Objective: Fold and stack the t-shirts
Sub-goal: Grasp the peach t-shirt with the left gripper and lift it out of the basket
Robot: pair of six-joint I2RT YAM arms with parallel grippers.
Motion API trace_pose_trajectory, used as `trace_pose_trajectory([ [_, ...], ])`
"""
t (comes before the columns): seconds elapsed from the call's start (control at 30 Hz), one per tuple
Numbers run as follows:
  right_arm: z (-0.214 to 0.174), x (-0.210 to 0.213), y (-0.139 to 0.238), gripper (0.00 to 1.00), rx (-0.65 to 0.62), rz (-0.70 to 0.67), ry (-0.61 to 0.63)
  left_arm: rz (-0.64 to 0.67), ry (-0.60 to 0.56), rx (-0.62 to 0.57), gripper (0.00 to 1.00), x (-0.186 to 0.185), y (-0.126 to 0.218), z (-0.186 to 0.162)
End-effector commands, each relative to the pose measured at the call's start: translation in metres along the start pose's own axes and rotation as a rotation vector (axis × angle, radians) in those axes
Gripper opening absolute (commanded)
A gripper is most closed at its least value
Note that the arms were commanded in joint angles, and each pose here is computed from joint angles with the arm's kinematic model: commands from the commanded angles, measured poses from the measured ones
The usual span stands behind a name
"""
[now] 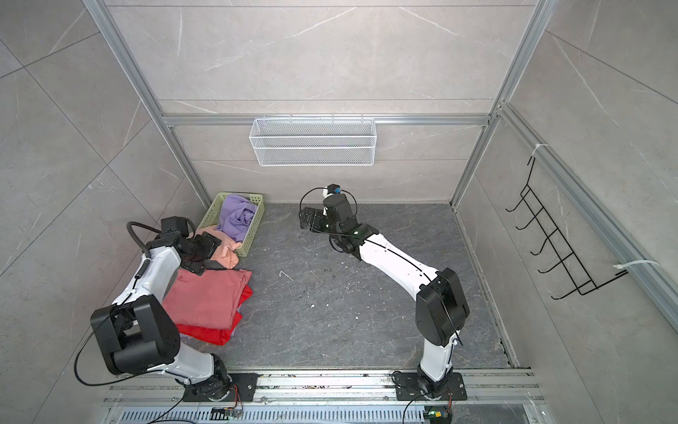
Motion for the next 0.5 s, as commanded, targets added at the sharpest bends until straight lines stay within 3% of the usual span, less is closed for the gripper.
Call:
trace_pose_trajectory([
  [0.0, 0.000, 0.008, -0.005, 1.00, 0.023, 0.030, 0.034, -0.114, 0.025, -0.008, 0.81, -0.014, -0.014, 0.012],
  [0.17, -0.003, 0.006, -0.003, 1.00, 0.026, 0.010, 0.038, -0.173, 0.032, -0.003, 0.48, -0.024, -0.027, 0.020],
  [0.27, -0.004, 0.002, 0.001, 1.00, 0.015, -0.011, 0.037, -0.179, 0.016, -0.038, 0.27, -0.027, -0.017, 0.024],
  [0.37, -0.005, -0.002, 0.004, 1.00, 0.003, -0.034, 0.040, -0.206, -0.010, -0.080, 0.00, -0.036, 0.004, 0.027],
  [0.47, -0.004, -0.006, 0.007, 1.00, -0.011, -0.063, 0.043, -0.246, -0.068, -0.118, 0.00, -0.052, 0.032, 0.028],
])
Point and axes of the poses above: each gripper's point midway between its finger pads, its own y axis back along the fingers, its own x axis along the line the jaws close on, z = x × y, the point moved 8 cm from there along y, back along the fingers, and after that the axes turned 7 degrees about -y, right-handed, at the moved point
